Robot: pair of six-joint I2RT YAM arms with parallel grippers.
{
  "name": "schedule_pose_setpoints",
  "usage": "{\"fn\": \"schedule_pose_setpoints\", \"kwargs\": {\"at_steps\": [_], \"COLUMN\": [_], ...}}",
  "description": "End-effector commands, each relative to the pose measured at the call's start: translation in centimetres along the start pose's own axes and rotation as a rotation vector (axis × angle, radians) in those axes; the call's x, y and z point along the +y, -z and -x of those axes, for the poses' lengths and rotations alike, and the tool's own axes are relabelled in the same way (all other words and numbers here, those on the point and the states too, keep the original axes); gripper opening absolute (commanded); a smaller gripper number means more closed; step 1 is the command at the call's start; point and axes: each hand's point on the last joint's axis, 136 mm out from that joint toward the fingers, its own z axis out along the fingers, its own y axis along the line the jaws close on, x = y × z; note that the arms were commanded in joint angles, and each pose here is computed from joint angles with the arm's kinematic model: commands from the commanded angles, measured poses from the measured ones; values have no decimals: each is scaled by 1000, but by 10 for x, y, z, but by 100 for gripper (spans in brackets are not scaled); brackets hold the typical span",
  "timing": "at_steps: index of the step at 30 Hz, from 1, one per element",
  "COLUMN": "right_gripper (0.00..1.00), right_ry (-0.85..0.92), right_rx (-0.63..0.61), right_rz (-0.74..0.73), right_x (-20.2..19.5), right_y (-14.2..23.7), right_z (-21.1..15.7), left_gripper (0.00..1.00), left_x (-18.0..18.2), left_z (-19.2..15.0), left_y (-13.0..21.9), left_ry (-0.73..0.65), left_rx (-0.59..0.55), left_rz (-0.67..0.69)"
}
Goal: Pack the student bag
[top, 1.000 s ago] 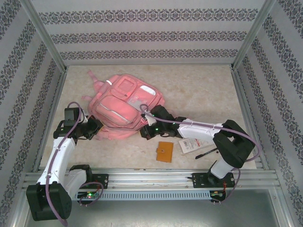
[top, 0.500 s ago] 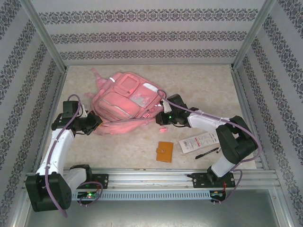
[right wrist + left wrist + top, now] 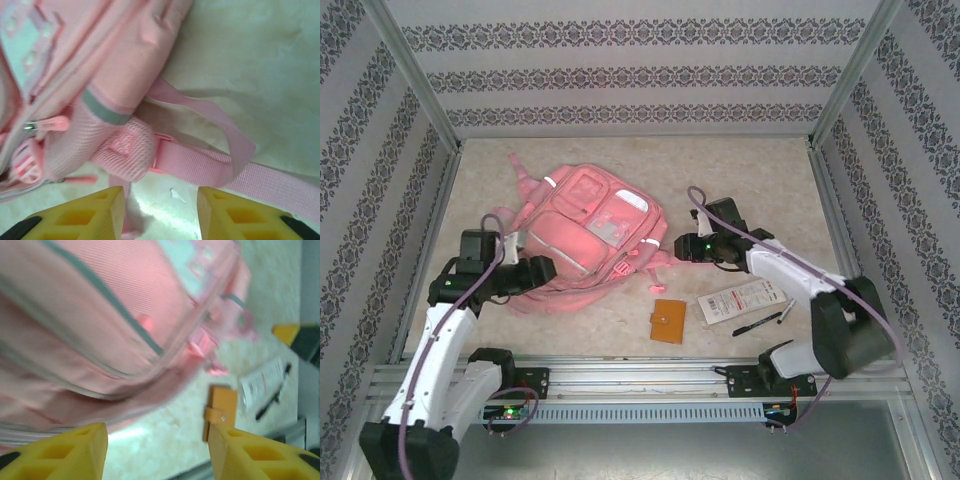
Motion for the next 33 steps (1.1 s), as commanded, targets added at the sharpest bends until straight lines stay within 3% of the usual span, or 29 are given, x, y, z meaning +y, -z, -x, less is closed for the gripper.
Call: {"fn": "schedule_pose_setpoints", "kwargs": {"at_steps": [1,5,10,11,12,13,19,25,28,30,33], "right_gripper": [44,47,57,63,77,98,98,98,94,90,90], "right_ry": [30,64,83,81,97,127,195,212,228,253,287], "right_rx": [-14,-80,-289,-328,-358,-368,-382,-305,-257,-241,-229], "right_rz": [-40,-92,-258,-273,-268,-260,-294,-150,-103,-79,-51], "right_x": [2,3,-15,-18,-16,-13,-18,-6,1,7,15], "right_y": [26,52,95,103,110,115,132,118,105,97,89], "right_z": [-2,7,27,29,32,32,28,14,10,9,10], "left_gripper": [58,58,59,59,60,61,64,68,68,59,26], "left_x": [-31,-50,-38,-32,-26,-20,8,20,39,53,54], "left_z": [-5,19,35,35,32,29,14,-12,-16,-8,1], "left_y": [12,12,-21,-31,-41,-50,-91,-124,-136,-140,-142], "left_ry": [-205,-380,-731,-797,-846,-877,-860,-826,-787,-775,-758], "left_rx": [11,-39,123,180,242,292,438,511,551,555,535], "left_rz": [-42,11,304,355,393,416,498,493,573,669,719]}}
